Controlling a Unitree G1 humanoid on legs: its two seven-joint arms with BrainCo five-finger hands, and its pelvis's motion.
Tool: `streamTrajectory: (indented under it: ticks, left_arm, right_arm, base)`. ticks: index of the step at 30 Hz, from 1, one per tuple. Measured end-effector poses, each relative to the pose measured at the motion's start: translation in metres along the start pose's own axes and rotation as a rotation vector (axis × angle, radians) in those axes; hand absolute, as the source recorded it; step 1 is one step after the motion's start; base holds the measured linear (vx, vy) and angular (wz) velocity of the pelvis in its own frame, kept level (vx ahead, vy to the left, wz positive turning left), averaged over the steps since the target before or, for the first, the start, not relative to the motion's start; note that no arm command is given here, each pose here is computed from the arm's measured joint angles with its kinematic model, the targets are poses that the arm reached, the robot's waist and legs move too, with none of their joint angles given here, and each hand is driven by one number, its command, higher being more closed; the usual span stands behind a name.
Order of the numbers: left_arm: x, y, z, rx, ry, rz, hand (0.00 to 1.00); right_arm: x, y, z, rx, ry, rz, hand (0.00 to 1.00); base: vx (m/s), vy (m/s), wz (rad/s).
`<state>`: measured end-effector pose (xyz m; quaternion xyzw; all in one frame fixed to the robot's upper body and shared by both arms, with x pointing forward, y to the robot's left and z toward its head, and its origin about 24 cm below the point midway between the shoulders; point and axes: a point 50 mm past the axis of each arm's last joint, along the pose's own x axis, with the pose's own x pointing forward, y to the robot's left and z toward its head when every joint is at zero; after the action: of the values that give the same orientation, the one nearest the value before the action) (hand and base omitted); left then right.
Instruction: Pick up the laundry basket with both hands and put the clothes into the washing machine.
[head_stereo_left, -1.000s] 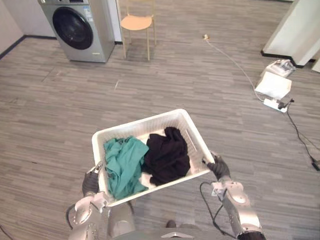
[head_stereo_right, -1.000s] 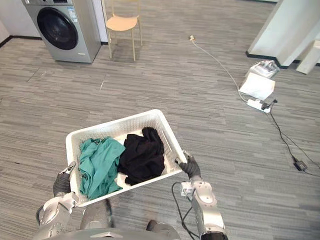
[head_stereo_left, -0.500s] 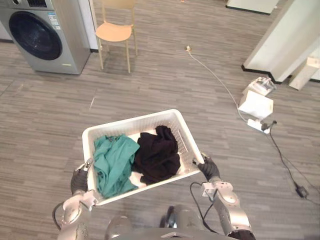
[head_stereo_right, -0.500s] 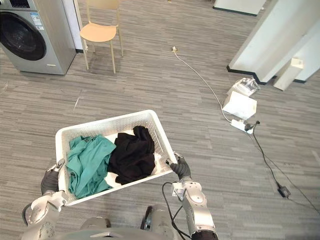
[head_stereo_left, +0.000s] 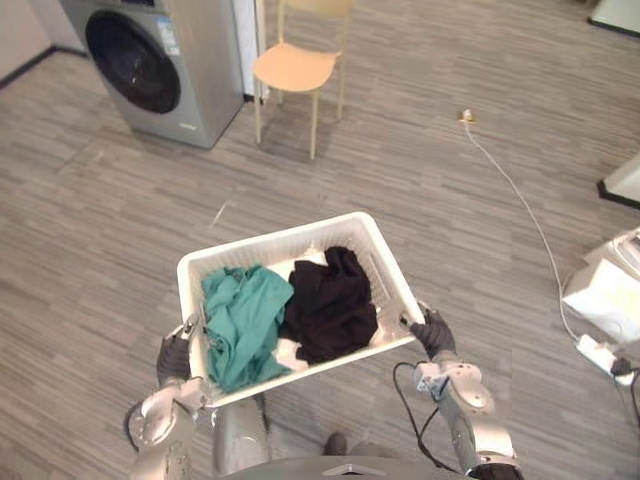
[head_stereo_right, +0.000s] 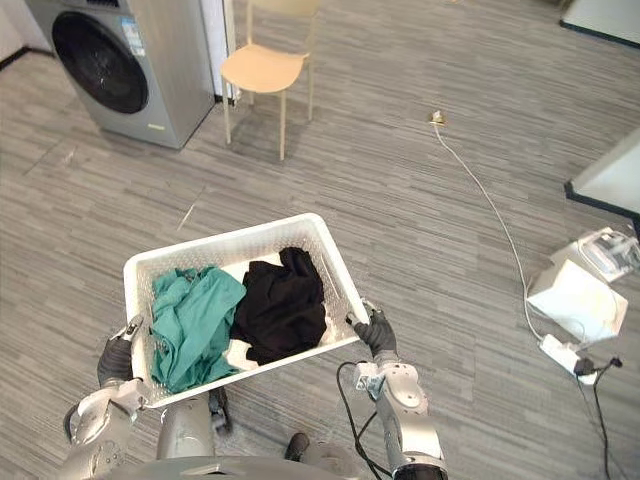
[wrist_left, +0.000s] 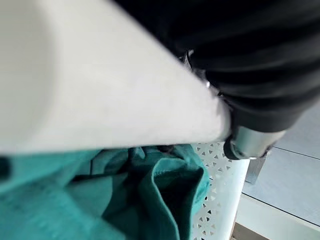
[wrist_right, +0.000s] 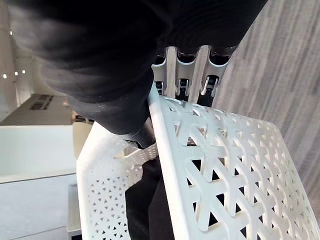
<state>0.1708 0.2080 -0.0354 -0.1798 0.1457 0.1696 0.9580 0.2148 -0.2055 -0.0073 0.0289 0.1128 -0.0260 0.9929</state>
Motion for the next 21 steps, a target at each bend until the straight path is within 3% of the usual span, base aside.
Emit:
streamTrajectory:
  ticks: [12, 18, 21]
  left_arm:
    - [0.016, 0.011, 0.029, 0.163, -0.052, -0.033, 1.00]
    - [0.029, -0.010, 0.045, 0.191, -0.113, -0.103, 1.00]
    - [0.027, -0.019, 0.032, 0.176, -0.080, -0.114, 1.00]
  right_arm:
    - [-0.009, 0.023, -0.033, 0.147, 0.102, -0.017, 1.00]
    - [-0.013, 0.013, -0.026, 0.174, 0.060, -0.060, 1.00]
    - [-0.024, 0.002, -0.028, 0.152, 0.072, -0.099, 1.00]
  base:
    - [0.51, 0.267, -0.03]
    - [0.51, -0.025, 0.43]
    - [0.59, -0.205, 0.37]
